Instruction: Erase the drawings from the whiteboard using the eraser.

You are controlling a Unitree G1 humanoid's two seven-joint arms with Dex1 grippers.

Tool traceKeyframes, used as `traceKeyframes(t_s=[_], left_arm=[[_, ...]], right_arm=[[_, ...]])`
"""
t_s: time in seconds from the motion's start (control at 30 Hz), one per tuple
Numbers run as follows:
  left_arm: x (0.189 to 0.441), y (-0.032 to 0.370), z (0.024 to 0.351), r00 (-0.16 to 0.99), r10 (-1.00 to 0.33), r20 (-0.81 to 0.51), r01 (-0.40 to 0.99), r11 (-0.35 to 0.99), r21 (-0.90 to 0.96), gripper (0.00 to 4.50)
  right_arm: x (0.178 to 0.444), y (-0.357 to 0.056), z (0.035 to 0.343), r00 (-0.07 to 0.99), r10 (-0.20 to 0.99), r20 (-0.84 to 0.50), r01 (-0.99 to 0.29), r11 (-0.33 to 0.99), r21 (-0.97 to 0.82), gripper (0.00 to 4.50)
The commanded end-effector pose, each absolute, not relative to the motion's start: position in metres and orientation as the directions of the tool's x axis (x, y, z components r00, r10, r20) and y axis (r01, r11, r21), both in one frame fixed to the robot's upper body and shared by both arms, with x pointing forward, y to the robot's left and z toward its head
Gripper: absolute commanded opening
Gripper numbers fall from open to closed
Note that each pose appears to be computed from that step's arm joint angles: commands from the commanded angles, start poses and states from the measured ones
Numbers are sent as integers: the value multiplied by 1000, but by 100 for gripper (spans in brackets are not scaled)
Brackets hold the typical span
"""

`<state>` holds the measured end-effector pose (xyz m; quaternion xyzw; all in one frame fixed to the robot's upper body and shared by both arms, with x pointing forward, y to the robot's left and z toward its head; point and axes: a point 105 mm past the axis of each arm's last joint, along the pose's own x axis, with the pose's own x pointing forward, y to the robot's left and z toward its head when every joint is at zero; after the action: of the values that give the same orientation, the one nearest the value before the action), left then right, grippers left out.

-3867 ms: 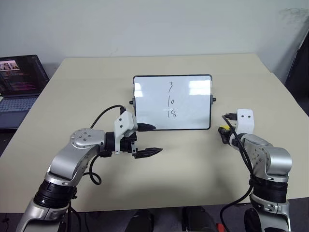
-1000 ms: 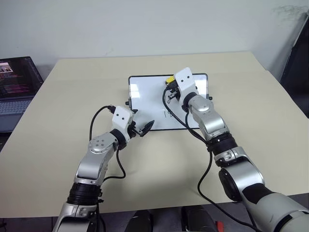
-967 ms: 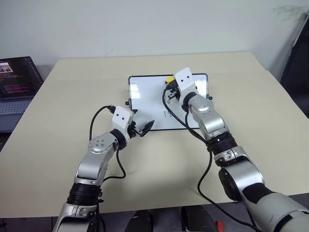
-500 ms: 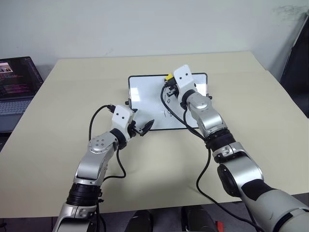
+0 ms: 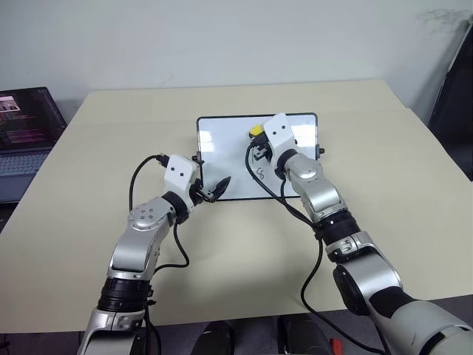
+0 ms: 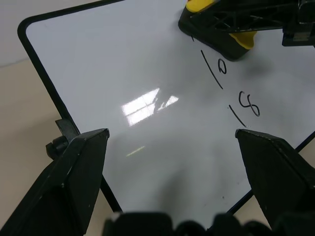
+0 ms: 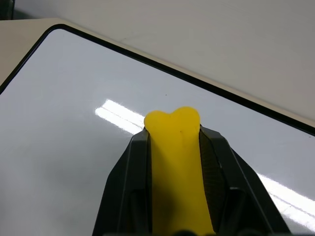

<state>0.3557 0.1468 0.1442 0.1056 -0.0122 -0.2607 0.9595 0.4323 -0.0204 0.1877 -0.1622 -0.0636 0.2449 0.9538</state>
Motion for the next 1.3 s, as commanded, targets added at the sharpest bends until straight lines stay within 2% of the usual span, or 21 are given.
traceKeyframes(t_s=[0.03, 0.53, 0.87, 1.3], left_arm=[[354, 149, 166, 869, -494, 32, 472, 846, 249, 450], [358, 149, 172, 876, -481, 40, 457, 853, 250, 450], [359, 151, 172, 878, -477, 41, 453, 856, 248, 450], [360, 145, 172, 870, -491, 40, 468, 849, 244, 450]], right_arm=[[433, -27, 179, 881, 473, 5, -444, 830, -337, 100], [427, -39, 165, 888, 457, -50, -444, 826, -347, 100], [428, -45, 167, 895, 442, -50, -431, 833, -347, 100], [423, -41, 230, 887, 442, 134, -391, 874, -290, 100]])
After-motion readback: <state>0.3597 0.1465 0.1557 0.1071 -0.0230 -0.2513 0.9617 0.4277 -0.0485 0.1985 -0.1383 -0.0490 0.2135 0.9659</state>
